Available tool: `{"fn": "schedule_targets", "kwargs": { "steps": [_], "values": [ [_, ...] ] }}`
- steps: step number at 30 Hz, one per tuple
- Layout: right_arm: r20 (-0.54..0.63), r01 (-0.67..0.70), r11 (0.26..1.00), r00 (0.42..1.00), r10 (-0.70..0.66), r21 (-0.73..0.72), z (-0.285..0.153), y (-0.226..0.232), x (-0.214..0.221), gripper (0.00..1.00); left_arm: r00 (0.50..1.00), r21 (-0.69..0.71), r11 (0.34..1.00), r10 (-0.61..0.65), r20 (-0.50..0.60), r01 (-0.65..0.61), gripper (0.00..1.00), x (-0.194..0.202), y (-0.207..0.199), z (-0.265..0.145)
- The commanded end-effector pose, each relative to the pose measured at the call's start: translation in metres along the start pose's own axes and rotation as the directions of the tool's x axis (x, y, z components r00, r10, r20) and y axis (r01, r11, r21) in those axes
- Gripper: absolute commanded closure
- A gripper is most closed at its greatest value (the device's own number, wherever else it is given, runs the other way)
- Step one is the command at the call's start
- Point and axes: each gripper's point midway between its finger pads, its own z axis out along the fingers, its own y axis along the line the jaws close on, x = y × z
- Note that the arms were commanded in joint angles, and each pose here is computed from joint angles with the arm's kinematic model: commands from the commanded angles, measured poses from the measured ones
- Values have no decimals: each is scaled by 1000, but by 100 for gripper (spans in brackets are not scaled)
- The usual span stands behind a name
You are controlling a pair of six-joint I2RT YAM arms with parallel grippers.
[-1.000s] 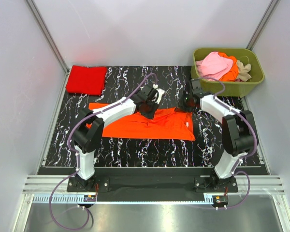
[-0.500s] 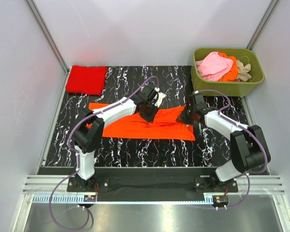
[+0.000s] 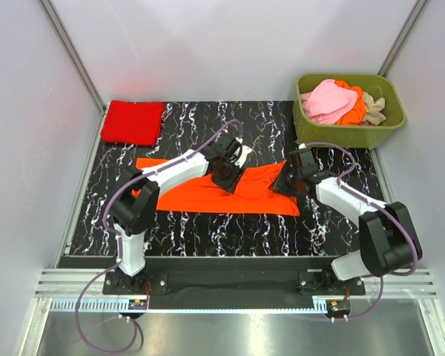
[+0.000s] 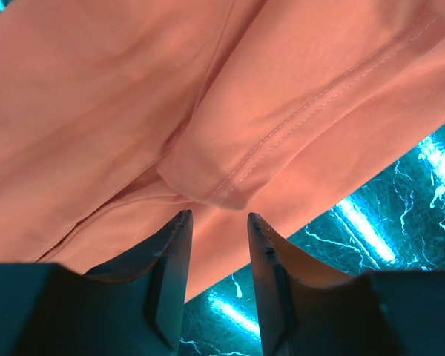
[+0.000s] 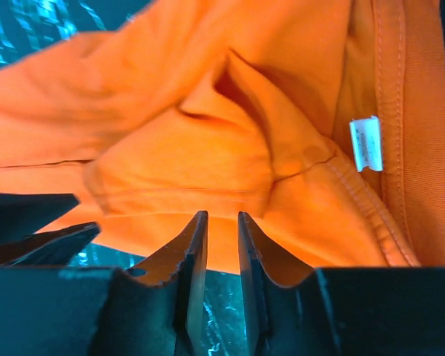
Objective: Fold and stack the t-shirts
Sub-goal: Fold the tshirt
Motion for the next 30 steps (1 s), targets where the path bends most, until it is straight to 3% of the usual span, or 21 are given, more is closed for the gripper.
{"fn": "schedule_targets", "kwargs": {
  "steps": [1, 7, 18, 23, 25, 30],
  "values": [
    [88, 5, 998, 996, 0, -60, -19, 27, -26, 70, 993, -30, 999, -13, 117, 17, 59, -37, 2, -34],
    [53, -14, 998, 998, 17, -66, 2, 36, -29, 77, 991, 140, 986, -100, 88, 87, 62, -46, -27, -19],
    [67, 20, 997, 997, -25, 76, 53, 2, -34, 81, 966, 15, 967, -251, -63, 253, 73, 10, -4, 39],
    [105, -7, 992, 994, -6, 123, 44, -3, -45, 79, 960, -37, 960, -279, 3, 279, 71, 5, 4, 21],
    [114, -3, 993, 993, -11, 118, 38, 3, -50, 79, 956, -31, 955, -293, 34, 294, 65, -4, 2, 12],
    [130, -15, 995, 992, 3, 94, 17, 15, -57, 78, 936, 81, 945, -326, 132, 317, 59, -46, -9, -28]
  ]
}}
